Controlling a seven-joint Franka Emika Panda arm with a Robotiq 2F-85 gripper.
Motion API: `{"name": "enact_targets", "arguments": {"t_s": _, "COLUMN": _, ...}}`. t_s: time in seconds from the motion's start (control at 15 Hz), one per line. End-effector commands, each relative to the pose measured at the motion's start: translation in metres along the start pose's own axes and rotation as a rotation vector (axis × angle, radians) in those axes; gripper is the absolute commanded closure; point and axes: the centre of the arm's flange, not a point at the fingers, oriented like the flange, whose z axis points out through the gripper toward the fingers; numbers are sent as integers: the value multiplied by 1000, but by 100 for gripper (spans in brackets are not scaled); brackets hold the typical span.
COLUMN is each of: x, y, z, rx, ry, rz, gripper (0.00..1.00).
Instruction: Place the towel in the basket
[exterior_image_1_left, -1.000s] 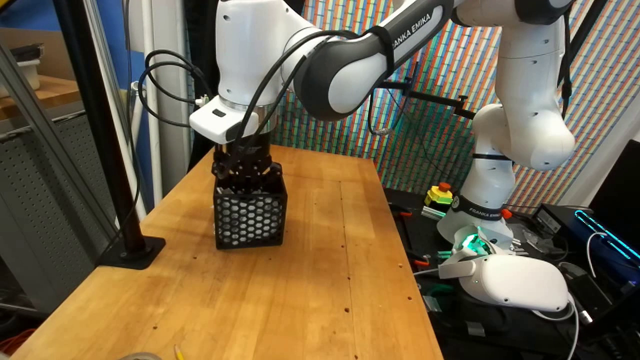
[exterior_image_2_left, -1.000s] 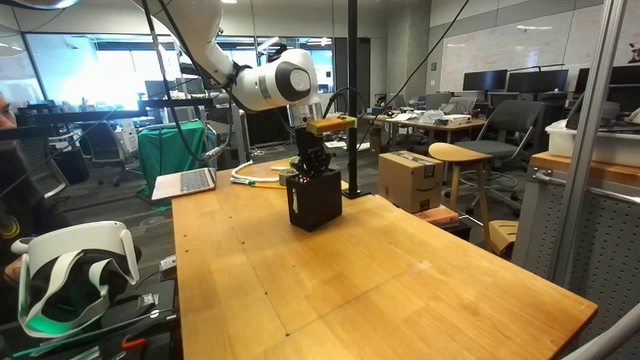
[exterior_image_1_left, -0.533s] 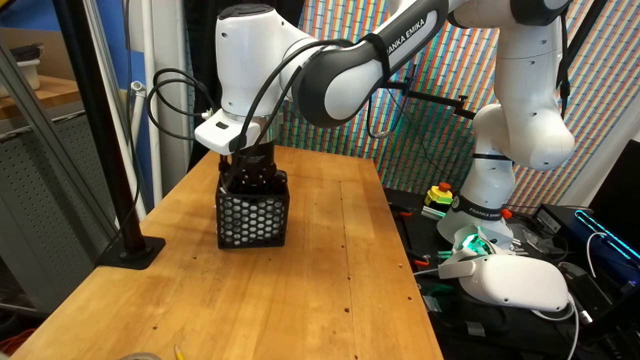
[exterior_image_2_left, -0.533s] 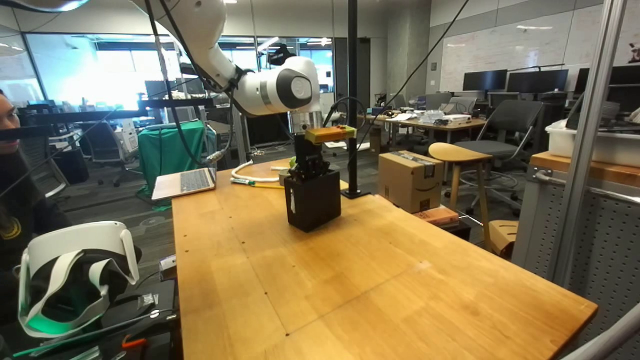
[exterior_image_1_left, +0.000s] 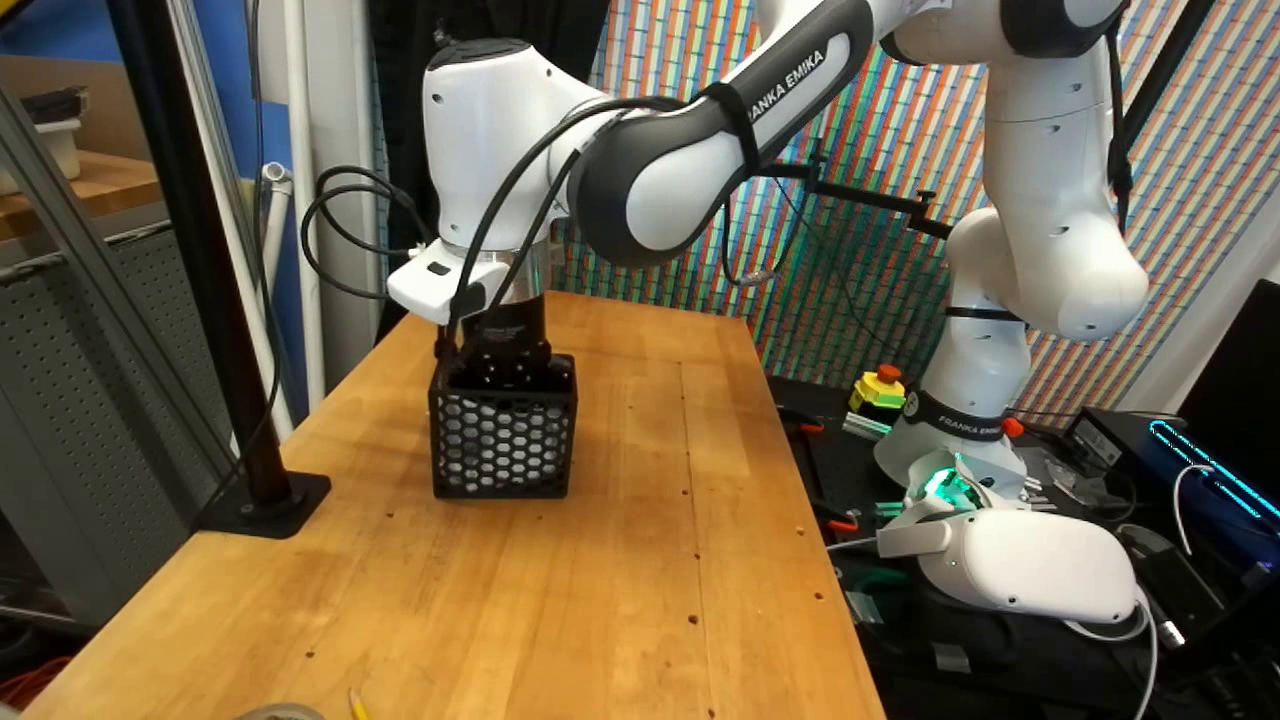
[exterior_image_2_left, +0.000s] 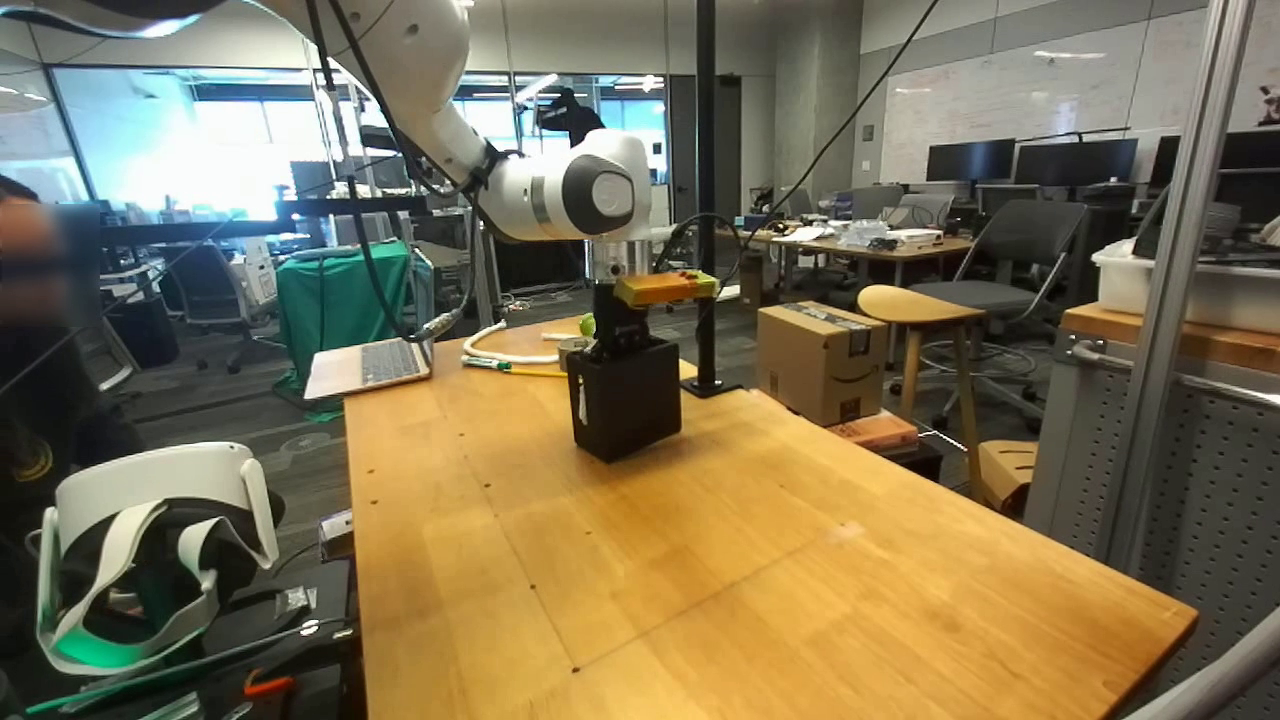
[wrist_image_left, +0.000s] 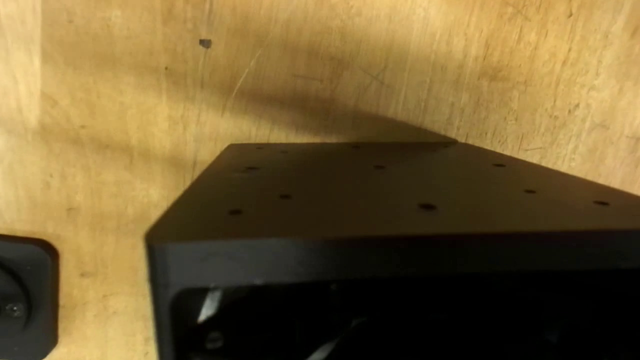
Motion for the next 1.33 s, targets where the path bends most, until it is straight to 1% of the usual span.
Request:
{"name": "enact_targets", "arguments": {"t_s": 0.0, "x": -30, "y": 21, "z": 40, "rx": 44, "ry": 79, "rz": 75, "gripper": 95}}
{"name": "enact_targets", "arguments": {"t_s": 0.2, "x": -52, "y": 28, "z": 50, "rx": 62, "ry": 110, "rz": 160, "gripper": 95}}
{"name": "enact_targets", "arguments": {"t_s": 0.33, "x": -64, "y": 33, "z": 54, "rx": 74, "ry": 106, "rz": 221, "gripper": 95}}
{"name": "enact_targets", "arguments": {"t_s": 0.47, "x": -70, "y": 35, "z": 49, "rx": 74, "ry": 100, "rz": 260, "gripper": 95}}
{"name": "enact_targets", "arguments": {"t_s": 0.6, "x": -71, "y": 35, "z": 37, "rx": 57, "ry": 81, "rz": 287, "gripper": 95}}
{"name": "enact_targets", "arguments": {"t_s": 0.8, "x": -63, "y": 28, "z": 15, "rx": 27, "ry": 36, "rz": 305, "gripper": 95}}
{"name": "enact_targets", "arguments": {"t_s": 1.0, "x": -48, "y": 15, "z": -5, "rx": -1, "ry": -30, "rz": 296, "gripper": 95}}
{"name": "enact_targets", "arguments": {"t_s": 1.27, "x": -23, "y": -4, "z": -42, "rx": -86, "ry": -130, "rz": 258, "gripper": 95}}
